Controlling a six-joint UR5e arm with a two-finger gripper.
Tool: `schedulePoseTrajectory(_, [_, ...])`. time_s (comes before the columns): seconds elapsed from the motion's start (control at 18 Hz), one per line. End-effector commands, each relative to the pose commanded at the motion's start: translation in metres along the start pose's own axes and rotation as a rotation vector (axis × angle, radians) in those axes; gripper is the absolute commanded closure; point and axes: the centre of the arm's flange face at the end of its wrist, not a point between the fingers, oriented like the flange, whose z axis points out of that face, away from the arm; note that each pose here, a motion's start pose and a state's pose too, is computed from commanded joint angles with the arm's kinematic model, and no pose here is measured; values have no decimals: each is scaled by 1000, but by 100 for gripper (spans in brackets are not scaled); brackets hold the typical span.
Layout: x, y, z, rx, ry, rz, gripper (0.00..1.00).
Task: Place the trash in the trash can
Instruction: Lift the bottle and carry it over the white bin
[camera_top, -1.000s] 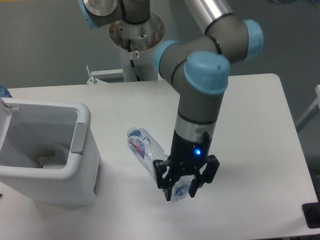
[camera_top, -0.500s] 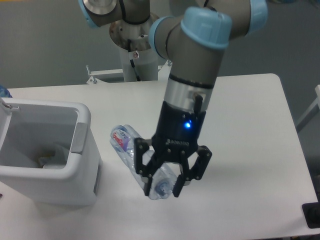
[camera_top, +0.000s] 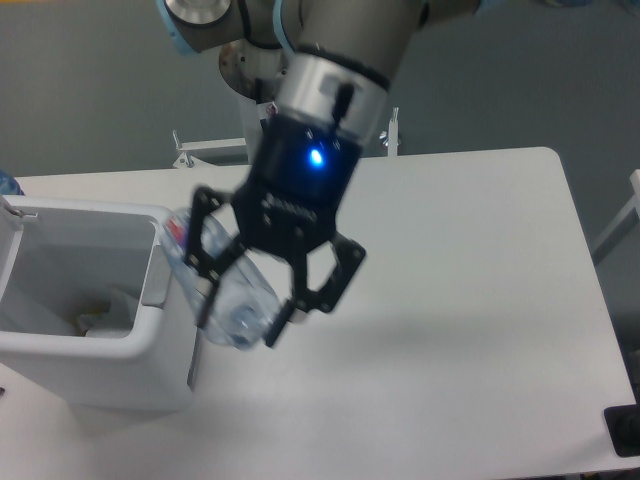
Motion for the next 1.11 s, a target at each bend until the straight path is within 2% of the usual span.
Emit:
schedulePoseTrajectory(0.5, [64,30,80,-95,127,174,58])
schedulePoseTrajectory(0.67, [80,39,101,-94,155,225,58])
schedulePoseTrajectory(0.94, [90,51,127,-117,163,246,58])
schedulePoseTrajectory(1.0, [90,52,127,-118,163,249,55])
schedulePoseTrajectory(1.06, [90,54,129,-122,165,252,46])
schedulePoseTrajectory(1.11, [91,55,130,-123,169,267,31])
